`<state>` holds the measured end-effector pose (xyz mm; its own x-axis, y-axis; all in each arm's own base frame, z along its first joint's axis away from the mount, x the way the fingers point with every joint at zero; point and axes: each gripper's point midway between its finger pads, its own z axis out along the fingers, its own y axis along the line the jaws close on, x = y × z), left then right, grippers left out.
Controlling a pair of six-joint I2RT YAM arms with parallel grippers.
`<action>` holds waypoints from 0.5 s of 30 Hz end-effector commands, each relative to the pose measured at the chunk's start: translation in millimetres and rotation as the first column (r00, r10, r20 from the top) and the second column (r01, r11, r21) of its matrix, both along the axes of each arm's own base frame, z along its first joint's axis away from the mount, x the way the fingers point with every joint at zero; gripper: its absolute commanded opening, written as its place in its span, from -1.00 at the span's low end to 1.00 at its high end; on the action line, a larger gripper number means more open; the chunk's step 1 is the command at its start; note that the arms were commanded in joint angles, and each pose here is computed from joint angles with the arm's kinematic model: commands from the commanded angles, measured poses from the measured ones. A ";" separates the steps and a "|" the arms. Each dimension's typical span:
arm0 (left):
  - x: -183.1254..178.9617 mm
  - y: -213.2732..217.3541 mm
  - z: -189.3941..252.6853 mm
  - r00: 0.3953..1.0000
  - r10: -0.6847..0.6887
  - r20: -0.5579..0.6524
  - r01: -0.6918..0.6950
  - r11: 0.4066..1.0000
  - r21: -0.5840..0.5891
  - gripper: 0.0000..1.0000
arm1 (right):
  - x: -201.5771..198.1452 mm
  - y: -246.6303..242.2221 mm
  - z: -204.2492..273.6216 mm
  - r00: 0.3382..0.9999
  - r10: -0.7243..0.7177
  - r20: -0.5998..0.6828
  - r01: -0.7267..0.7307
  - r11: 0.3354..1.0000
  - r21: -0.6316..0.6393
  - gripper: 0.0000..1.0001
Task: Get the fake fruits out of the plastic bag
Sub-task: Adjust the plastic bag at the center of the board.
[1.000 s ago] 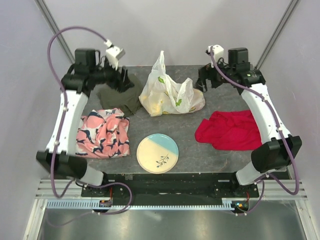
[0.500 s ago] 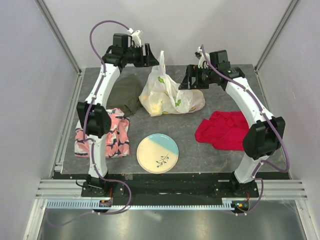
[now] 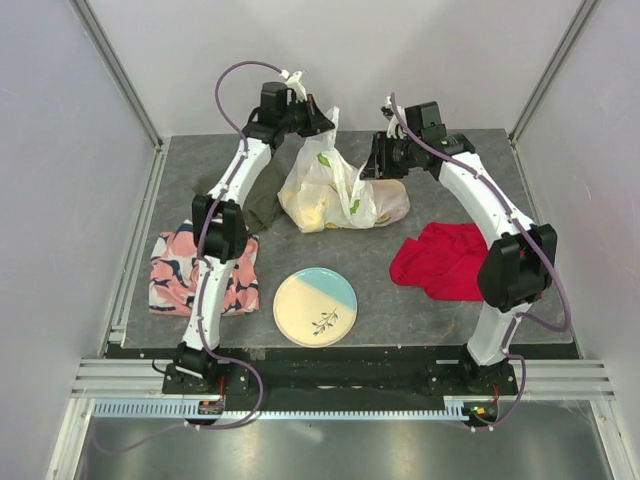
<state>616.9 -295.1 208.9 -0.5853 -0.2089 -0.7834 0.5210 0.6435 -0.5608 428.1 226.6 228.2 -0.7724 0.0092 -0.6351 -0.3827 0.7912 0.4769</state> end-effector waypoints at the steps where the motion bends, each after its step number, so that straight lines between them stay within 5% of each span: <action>1: 0.5 2.8 84.7 0.977 0.018 0.210 -0.010 0.999 -0.037 -0.97 | 24.2 -10.3 26.0 0.993 -0.050 0.111 0.056 0.997 -0.044 -0.30; 3: -4.1 14.7 107.3 0.968 -0.007 0.253 0.022 0.998 -0.057 -0.97 | 45.4 -15.4 33.7 0.986 -0.066 0.156 0.073 0.997 -0.039 -0.49; 5: -9.0 26.9 150.5 0.932 -0.002 0.362 0.031 0.997 -0.076 -0.97 | 73.3 -25.0 73.6 0.956 -0.112 0.271 0.123 0.992 -0.022 -1.00; 11: -33.3 66.7 248.7 0.810 0.068 0.582 -0.048 0.998 -0.050 -0.97 | 156.7 -63.4 160.4 0.804 -0.211 0.556 0.214 0.975 0.061 -1.00; 15: -71.4 79.5 337.0 0.587 0.069 0.806 -0.084 0.996 -0.025 -0.97 | 166.9 -101.1 223.7 0.649 -0.294 0.701 0.288 0.949 0.132 -1.00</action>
<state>613.0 -227.2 369.1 -0.2272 -0.2412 -0.9435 0.6550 0.6791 -0.3313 587.4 159.2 357.8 -0.3487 0.1349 -0.9275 -0.3816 0.8834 0.2720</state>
